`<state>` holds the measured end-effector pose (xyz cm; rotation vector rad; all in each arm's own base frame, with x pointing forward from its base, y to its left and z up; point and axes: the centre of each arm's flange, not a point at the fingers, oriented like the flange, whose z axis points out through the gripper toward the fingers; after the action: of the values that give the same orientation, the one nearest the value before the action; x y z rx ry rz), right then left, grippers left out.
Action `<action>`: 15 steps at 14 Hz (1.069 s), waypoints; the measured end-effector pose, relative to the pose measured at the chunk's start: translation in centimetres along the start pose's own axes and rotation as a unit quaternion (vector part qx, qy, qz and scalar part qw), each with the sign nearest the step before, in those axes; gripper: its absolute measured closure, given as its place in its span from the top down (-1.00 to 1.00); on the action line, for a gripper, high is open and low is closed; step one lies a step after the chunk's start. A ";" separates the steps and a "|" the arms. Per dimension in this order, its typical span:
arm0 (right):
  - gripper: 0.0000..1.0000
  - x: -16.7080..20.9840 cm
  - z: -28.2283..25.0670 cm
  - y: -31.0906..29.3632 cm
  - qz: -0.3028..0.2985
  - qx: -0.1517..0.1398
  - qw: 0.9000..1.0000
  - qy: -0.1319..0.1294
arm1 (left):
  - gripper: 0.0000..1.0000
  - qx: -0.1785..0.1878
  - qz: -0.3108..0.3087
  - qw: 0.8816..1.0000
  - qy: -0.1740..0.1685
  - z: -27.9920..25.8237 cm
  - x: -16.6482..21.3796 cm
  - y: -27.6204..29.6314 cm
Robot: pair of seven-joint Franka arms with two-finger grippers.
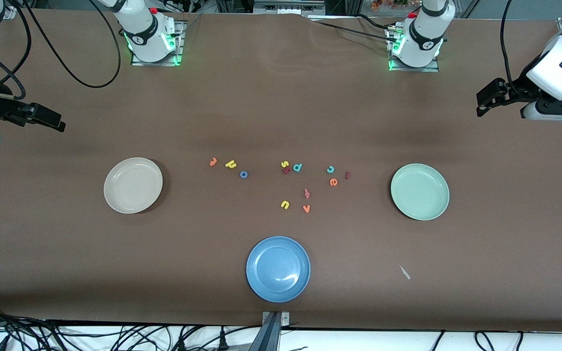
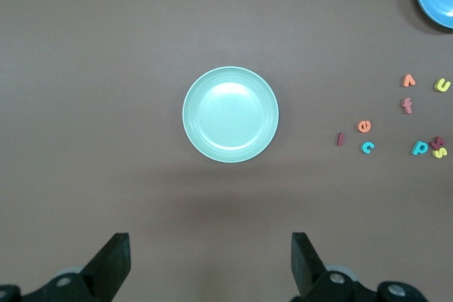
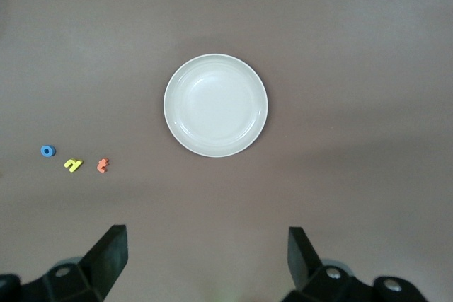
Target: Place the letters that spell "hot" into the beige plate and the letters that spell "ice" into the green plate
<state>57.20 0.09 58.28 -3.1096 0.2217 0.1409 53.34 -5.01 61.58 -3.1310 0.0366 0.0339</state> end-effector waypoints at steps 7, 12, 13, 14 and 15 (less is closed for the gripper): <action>1.00 0.0 0.0 0.0 0.000 0.000 1.000 0.000 | 1.00 0.000 0.001 1.000 0.000 0.0 0.0 0.0; 1.00 0.0 0.0 0.0 0.000 0.000 1.000 0.000 | 1.00 0.000 0.000 1.000 -0.003 0.1 0.0 0.0; 1.00 0.0 0.0 0.0 0.000 0.000 1.000 0.000 | 1.00 0.000 0.000 1.000 -0.004 0.2 0.0 0.0; 1.00 0.0 0.0 0.0 0.000 0.000 1.000 0.000 | 1.00 0.000 0.000 1.000 -0.004 0.2 0.1 -0.1; 1.00 0.0 0.0 0.0 0.000 0.000 1.000 0.000 | 1.00 0.000 0.000 1.000 -0.004 0.3 0.1 -0.1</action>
<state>57.20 0.09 58.28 -3.1096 0.2217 0.1409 53.43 -4.93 61.30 -3.1306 0.0360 0.0480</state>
